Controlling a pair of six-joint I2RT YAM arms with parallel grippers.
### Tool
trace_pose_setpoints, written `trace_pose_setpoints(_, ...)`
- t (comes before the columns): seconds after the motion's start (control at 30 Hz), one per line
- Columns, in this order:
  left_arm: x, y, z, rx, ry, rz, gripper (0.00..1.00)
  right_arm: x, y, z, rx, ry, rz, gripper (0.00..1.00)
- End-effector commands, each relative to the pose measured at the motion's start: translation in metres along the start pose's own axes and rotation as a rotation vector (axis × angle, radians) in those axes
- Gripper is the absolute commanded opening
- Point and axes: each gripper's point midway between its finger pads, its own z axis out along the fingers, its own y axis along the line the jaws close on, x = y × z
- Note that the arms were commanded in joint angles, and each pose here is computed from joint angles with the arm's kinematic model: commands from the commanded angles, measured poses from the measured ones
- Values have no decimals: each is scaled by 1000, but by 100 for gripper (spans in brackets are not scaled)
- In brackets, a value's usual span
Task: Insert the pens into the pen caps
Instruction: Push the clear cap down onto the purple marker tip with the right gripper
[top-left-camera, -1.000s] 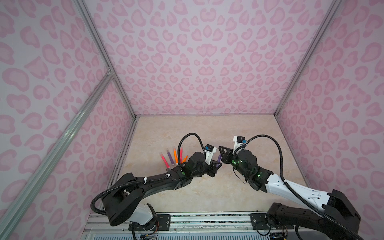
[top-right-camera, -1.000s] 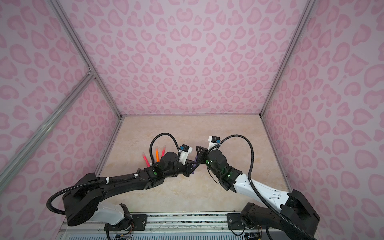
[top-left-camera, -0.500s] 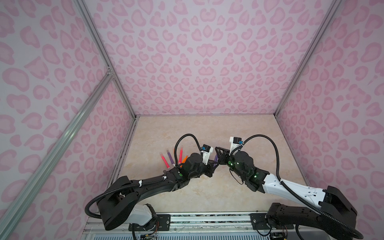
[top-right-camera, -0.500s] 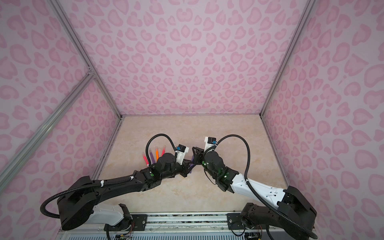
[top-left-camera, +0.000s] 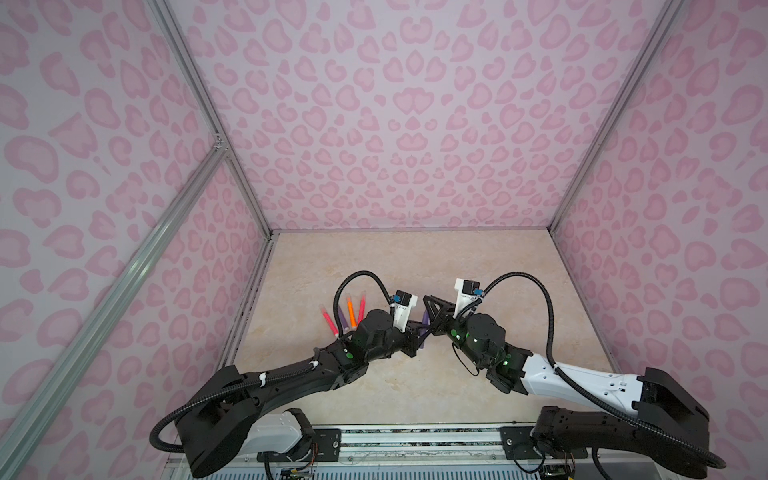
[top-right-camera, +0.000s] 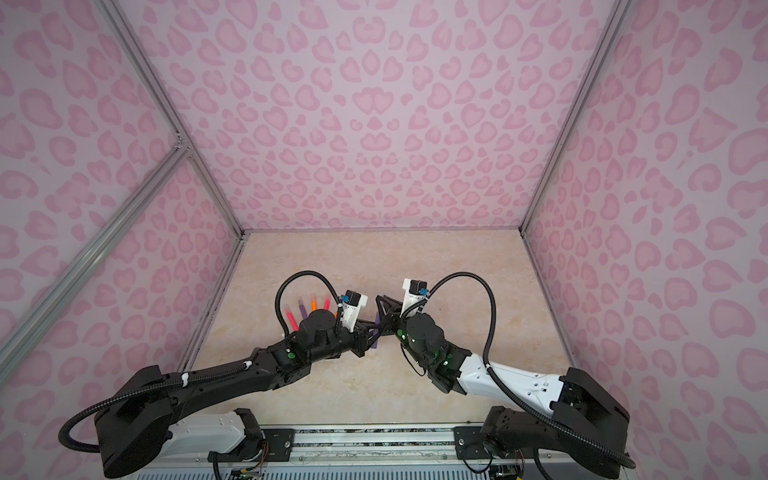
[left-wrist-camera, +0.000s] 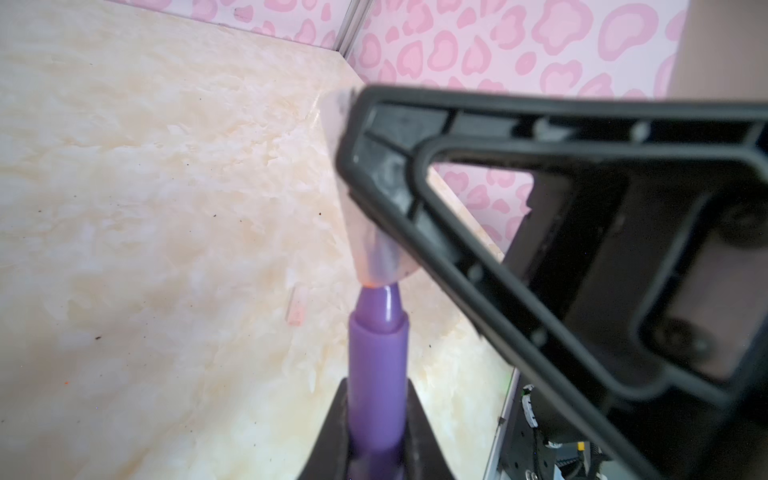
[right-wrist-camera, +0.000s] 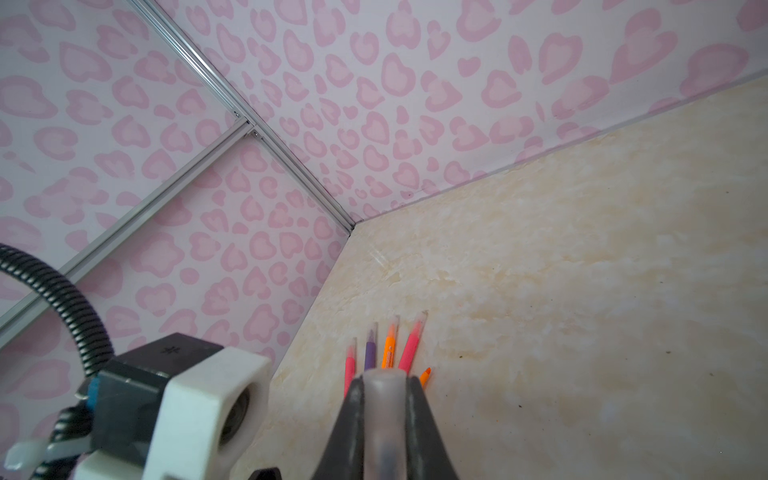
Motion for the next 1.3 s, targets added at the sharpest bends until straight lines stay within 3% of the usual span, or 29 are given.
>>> trace_pose_setpoints(0.0,-26,-18,-7,79,-103,8,3,6,21,-3,-100,24,-1,0)
trace_pose_setpoints(0.47,-47,-50,-47,212,-216,87,3,7,49,-13,-259,36,12,0)
trace_pose_setpoints(0.83,-51,-55,-60,226,-258,117,3,13,73,-26,-356,51,26,1)
trace_pose_setpoints(1.27,-50,-54,-62,206,-265,126,3,12,75,-41,-366,-11,30,0)
